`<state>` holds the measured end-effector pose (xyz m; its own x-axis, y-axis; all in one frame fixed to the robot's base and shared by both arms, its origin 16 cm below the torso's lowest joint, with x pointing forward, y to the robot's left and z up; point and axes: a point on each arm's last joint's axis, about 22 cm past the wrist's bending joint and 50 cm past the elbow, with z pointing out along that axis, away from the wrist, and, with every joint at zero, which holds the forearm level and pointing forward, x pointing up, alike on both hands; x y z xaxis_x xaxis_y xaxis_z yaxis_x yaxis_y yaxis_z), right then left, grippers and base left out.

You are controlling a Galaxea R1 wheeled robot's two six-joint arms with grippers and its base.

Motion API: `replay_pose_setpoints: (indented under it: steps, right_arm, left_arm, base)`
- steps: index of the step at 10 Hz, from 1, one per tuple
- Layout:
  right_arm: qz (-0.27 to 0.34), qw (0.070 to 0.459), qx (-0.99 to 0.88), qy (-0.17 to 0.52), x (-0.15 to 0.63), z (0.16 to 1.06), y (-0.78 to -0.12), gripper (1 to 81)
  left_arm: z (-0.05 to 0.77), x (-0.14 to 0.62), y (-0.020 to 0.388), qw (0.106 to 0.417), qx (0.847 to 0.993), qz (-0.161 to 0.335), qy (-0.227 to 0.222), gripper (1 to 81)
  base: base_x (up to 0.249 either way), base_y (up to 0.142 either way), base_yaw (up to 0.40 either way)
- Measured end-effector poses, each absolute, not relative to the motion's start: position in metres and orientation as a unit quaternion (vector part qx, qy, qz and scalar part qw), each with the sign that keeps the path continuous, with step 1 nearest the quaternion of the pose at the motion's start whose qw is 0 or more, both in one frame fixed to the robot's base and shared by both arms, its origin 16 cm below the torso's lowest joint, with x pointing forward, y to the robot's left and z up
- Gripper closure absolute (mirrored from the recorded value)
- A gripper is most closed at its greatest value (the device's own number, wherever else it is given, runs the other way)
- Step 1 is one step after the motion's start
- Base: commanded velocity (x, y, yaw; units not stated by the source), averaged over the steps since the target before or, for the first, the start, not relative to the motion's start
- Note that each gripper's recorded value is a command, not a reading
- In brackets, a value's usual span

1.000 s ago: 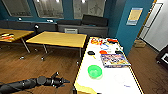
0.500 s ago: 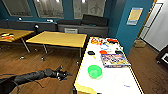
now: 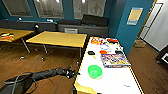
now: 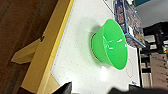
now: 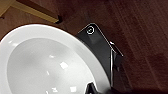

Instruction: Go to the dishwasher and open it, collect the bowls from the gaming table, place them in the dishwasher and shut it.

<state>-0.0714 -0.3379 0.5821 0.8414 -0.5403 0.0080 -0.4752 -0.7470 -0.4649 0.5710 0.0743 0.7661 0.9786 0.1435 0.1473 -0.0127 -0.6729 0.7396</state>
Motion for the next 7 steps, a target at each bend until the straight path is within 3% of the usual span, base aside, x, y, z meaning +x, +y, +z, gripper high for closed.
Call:
replay_pose_setpoints:
  steps: [2, 3, 7]
  right_arm:
    - [-0.070, 0.231, -0.932, 0.271, -0.069, 0.582, -0.335, 81.1]
    - [-0.071, 0.231, -0.932, 0.271, -0.069, 0.582, -0.336, 81.1]
    - [-0.070, 0.232, -0.932, 0.270, -0.069, 0.581, -0.335, 81.1]
  left_arm:
    - [0.758, 0.565, 0.038, 0.406, 0.910, 0.086, 0.022, 1.0]
    - [0.749, 0.572, 0.042, 0.394, 0.914, 0.090, 0.029, 1.0]
    - [0.735, 0.588, 0.031, 0.381, 0.917, 0.080, 0.091, 1.0]
  base:
    - [0.000, 0.000, 0.000]
    - [0.000, 0.000, 0.000]
    - [0.000, 0.000, 0.000]
